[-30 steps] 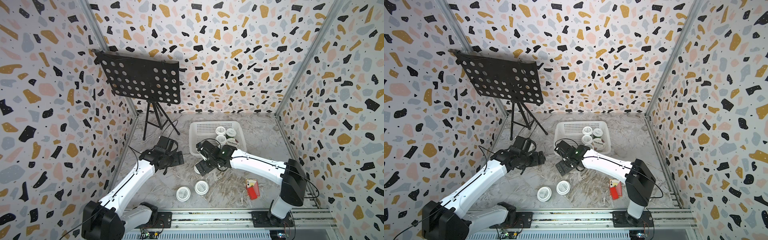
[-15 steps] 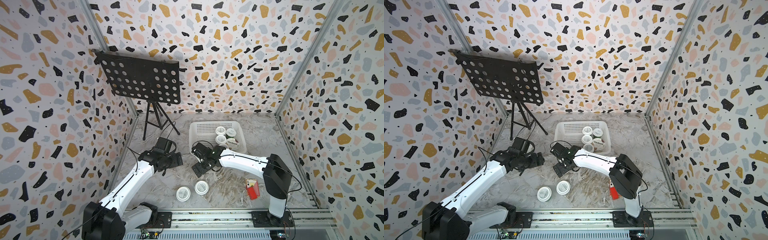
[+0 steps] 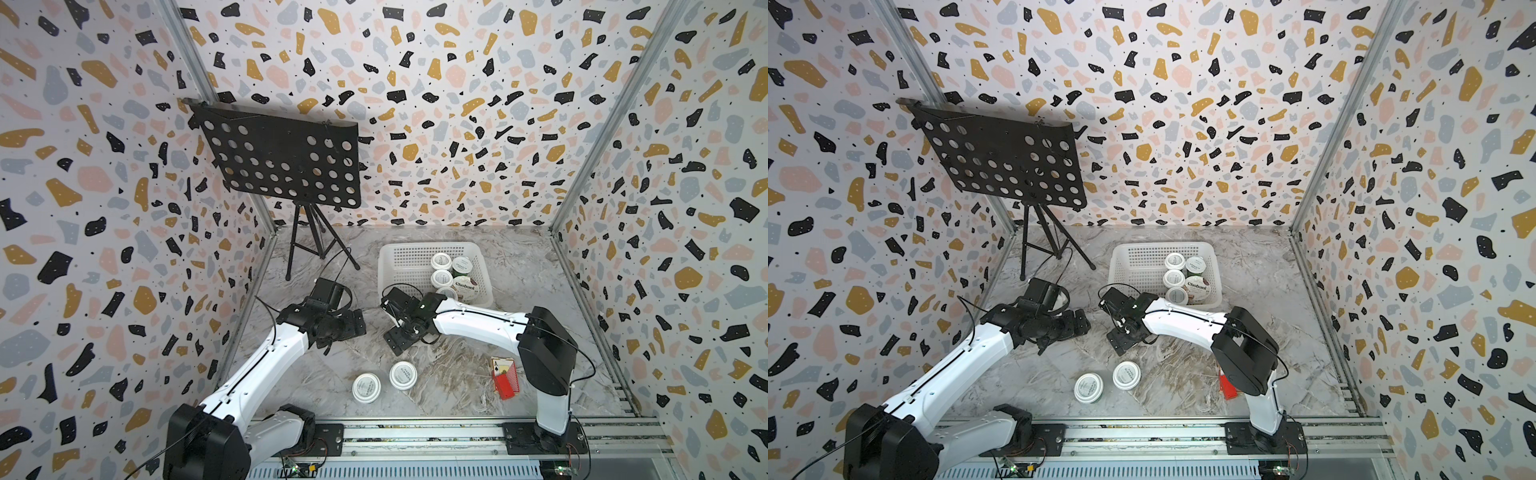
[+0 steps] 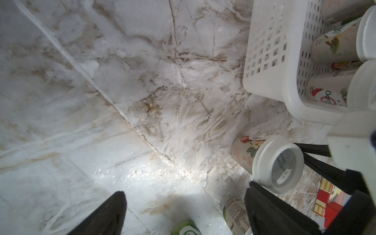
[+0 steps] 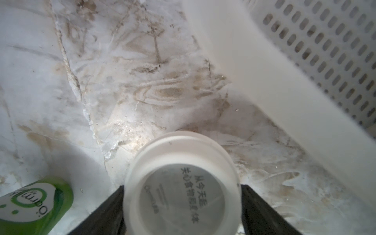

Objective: Put the yogurt in the basket
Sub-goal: Pick up the yogurt from the center of the board.

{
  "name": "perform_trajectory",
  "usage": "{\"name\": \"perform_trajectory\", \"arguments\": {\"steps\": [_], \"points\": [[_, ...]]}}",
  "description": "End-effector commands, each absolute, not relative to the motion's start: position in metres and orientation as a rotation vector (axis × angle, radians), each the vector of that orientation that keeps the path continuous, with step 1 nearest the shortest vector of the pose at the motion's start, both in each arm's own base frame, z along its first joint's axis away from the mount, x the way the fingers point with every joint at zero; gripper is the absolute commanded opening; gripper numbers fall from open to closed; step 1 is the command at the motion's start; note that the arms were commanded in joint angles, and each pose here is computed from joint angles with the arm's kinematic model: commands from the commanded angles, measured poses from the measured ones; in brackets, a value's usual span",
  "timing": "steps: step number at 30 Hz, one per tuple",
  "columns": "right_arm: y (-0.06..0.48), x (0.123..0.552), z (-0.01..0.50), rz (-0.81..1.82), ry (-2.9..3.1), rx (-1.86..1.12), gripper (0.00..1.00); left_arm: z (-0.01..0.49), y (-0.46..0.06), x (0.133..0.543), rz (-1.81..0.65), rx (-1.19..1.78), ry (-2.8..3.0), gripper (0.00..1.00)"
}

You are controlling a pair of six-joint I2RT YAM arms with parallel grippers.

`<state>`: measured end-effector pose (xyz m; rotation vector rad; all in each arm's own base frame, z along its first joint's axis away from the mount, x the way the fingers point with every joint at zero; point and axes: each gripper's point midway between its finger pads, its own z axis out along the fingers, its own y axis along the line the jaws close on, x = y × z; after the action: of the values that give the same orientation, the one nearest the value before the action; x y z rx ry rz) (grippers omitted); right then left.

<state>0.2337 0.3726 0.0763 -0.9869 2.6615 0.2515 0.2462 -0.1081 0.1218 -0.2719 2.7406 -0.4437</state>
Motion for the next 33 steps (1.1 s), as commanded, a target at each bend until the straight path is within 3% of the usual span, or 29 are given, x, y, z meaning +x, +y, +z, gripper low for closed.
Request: {"name": "perform_trajectory", "arguments": {"steps": [1, 18, 33], "points": [[0.381, 0.236, 0.088, 0.275, 2.629, -0.992, 0.84, 0.123, -0.105, 0.246, -0.438, -0.259, 2.726, 0.95], [0.378, 0.238, 0.099, 0.266, 2.613, -0.978, 0.77, 0.13, -0.104, 0.253, -0.429, -0.247, 2.71, 0.94], [0.358, 0.255, 0.182, 0.225, 2.466, -0.924, 0.76, 0.142, -0.107, 0.258, -0.445, -0.195, 2.681, 0.93]]}}
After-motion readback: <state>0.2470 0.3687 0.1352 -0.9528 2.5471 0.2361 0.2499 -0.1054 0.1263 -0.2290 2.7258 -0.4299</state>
